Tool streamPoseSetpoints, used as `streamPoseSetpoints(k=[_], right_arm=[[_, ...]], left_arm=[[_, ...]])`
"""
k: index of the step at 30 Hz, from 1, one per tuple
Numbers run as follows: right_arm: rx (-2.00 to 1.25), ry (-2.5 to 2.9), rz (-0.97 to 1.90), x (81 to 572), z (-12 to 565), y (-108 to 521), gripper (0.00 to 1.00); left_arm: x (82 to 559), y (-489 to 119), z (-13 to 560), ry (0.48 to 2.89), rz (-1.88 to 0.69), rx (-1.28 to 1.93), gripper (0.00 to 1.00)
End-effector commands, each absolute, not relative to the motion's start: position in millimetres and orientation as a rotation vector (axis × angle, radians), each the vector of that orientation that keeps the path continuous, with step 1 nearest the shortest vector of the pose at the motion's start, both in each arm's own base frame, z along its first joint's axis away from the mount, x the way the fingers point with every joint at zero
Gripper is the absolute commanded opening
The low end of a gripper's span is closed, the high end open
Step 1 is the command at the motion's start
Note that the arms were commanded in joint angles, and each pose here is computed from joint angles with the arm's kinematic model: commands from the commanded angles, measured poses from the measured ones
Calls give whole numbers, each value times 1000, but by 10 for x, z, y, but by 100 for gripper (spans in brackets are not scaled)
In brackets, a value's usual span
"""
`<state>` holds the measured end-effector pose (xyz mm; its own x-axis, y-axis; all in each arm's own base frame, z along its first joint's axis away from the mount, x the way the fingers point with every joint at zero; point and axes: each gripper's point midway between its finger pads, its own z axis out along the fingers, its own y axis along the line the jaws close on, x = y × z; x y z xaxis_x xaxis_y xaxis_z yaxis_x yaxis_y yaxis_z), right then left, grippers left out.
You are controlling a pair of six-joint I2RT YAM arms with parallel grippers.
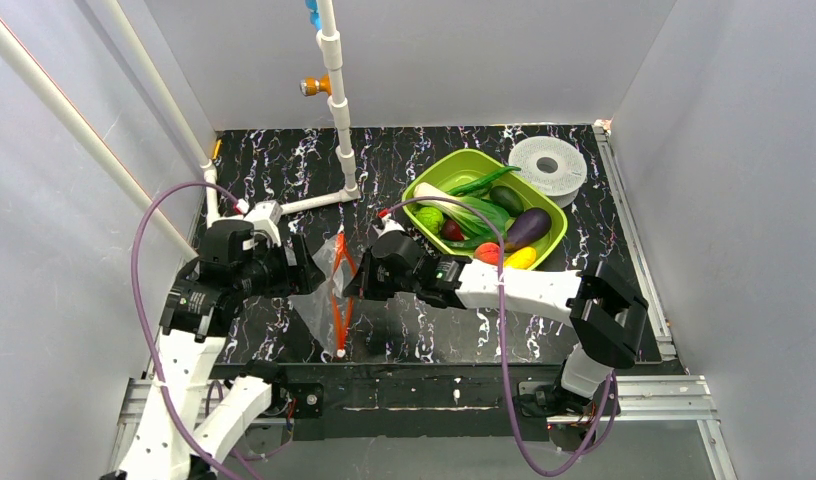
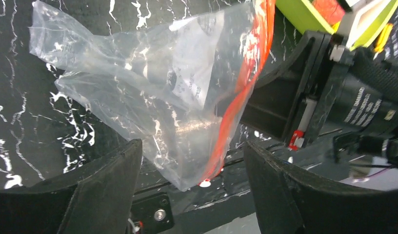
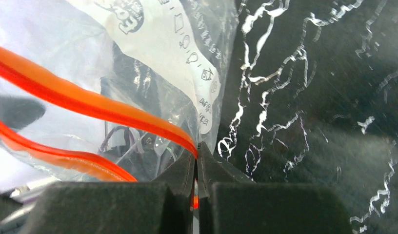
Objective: Place the food in the zip-top bag and seal the zipper
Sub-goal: Open the zipper of the food storage bag.
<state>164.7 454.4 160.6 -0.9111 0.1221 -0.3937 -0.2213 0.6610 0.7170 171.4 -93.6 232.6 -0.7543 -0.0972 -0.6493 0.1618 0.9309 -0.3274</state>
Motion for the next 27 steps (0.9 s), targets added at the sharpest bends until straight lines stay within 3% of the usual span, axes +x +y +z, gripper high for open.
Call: streamPoseSetpoints(k=[1,7,11,12,17,20,27], right_arm=[[119,2479,1091,1745,1956,4482,1],[160,2437,1111,1766,2165,4420,1],[123,2412,1162,1717,2255,4403,1],[124,2407,1158,1716,2253,4379,1],[196,2394,1100,1775,2230,4239,1],[290,2416,1054,1804,2232,4184,1],[434,2425,984,1842,2284,4120,1]], left_arm=[[1732,-799,2337,2396,-211,138,73],[1722,-1217,2415,2358,-337,290,53],[1767,-1136,2334,2368,-258,269,26],[1770,-1153,2355,2358,-273,266,23],[1758,-1340,2428,2381,-386,240,48],[1754,-1444,2402,2442,-408,238,53],[1955,-1260,2560,2357,-97,226,61]])
